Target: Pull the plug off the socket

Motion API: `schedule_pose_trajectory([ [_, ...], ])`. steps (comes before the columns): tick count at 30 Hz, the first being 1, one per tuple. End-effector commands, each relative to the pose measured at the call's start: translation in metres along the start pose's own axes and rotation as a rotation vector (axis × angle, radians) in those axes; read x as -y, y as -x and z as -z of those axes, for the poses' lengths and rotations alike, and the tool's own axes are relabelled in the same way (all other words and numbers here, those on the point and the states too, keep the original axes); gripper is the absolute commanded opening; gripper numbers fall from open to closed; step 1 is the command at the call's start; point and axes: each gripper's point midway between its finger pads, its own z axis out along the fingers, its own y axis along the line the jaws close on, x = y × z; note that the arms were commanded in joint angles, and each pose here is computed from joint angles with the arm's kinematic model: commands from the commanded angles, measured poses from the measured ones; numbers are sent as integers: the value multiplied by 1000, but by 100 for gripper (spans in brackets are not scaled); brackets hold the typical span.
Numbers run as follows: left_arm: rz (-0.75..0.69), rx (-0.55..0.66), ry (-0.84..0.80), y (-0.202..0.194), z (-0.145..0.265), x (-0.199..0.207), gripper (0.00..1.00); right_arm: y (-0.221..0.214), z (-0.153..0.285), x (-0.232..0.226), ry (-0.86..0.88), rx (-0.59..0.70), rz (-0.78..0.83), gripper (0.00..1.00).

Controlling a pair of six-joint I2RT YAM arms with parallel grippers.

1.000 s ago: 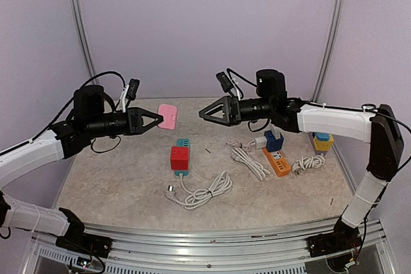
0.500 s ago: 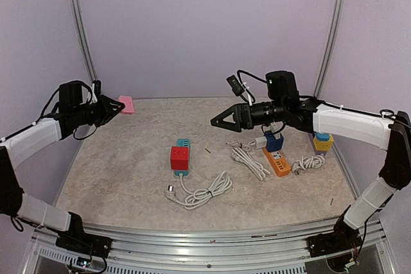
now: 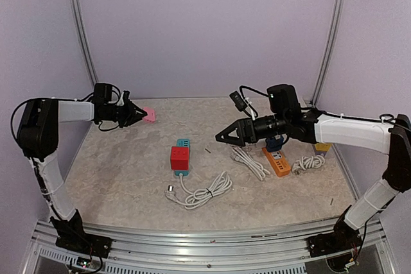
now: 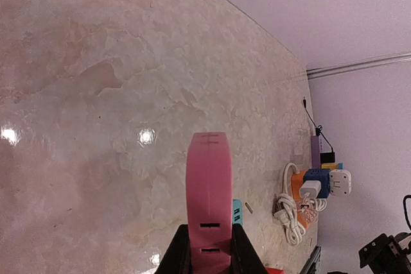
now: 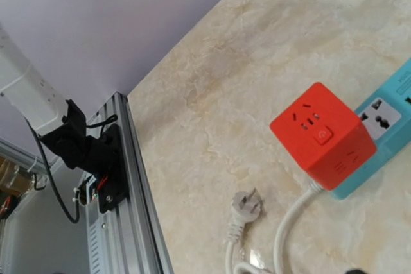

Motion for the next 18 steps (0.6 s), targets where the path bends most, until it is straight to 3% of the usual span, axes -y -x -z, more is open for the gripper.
schedule_pose_trajectory([
  [1,-22,-35,-18,14,-30,2,0,7,8,-6,3,38,16,93],
  [9,15,-120,21,11,-89,-32,0,0,9,-4,0,34,3,93],
  [18,43,-151,48,8,-117,-52,5,-2,9,-3,-2,27,-1,93],
])
